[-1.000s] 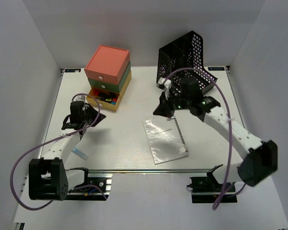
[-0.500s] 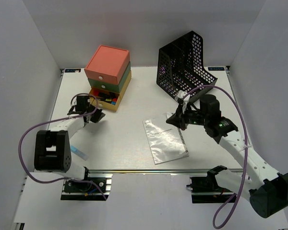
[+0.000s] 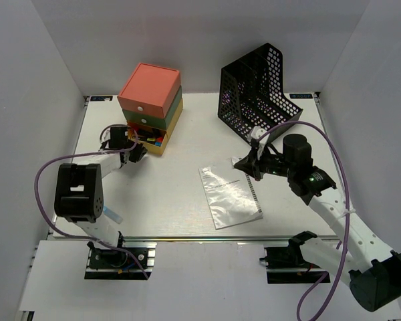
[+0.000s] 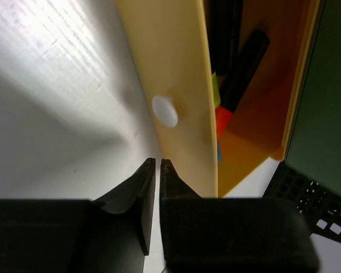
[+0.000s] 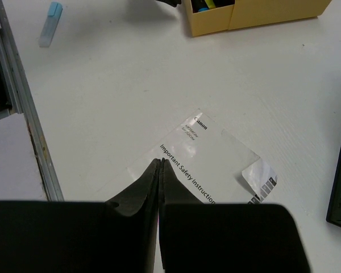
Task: Organize the desk
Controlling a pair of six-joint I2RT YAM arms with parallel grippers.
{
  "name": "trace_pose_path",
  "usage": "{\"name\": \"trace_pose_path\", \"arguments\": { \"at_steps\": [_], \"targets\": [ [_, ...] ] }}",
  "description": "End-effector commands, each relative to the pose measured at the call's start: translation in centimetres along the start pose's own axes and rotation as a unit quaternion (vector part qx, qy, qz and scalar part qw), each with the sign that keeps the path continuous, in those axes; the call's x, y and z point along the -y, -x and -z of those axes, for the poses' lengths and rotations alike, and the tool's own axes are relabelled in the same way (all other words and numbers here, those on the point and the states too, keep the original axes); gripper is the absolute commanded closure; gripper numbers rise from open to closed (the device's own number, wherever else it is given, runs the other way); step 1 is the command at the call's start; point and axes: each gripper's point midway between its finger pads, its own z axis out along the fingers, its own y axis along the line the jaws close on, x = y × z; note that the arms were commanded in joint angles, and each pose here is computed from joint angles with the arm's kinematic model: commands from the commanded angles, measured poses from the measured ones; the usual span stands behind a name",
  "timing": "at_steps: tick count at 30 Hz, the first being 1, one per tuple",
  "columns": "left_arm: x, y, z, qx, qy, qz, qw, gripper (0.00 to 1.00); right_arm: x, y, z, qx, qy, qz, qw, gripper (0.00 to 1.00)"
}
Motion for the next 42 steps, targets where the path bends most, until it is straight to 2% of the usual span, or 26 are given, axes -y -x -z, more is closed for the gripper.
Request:
{"name": "trace_pose_path", "arguments": {
  "at_steps": [1,10,26,42],
  "targets": [
    [3.1,1.1,-0.3,0.014,-0.041,0.014,0.999,0.78,0.6,0.9,0.3,0.018,-0.016,0.027,0.999,1.00],
    [5.1,1.8,-1.7,0.016,-0.063,0.019,0.998,0.66,0.6,0.8,0.2,0.015,-0.015,0.030,0.999,1.00],
    [7.0,1.4,-4.3,0.001,-0.100,0.035,0.994,0.58,1.0,0.6,0.2,0.012,-0.025,0.034,0.999,1.00],
    [8.7,1.5,-5.6,-0.006,-0.132,0.039,0.991,0.44,1.3,0.2,0.0,0.004,-0.026,0.032,0.999,1.00]
  ]
}}
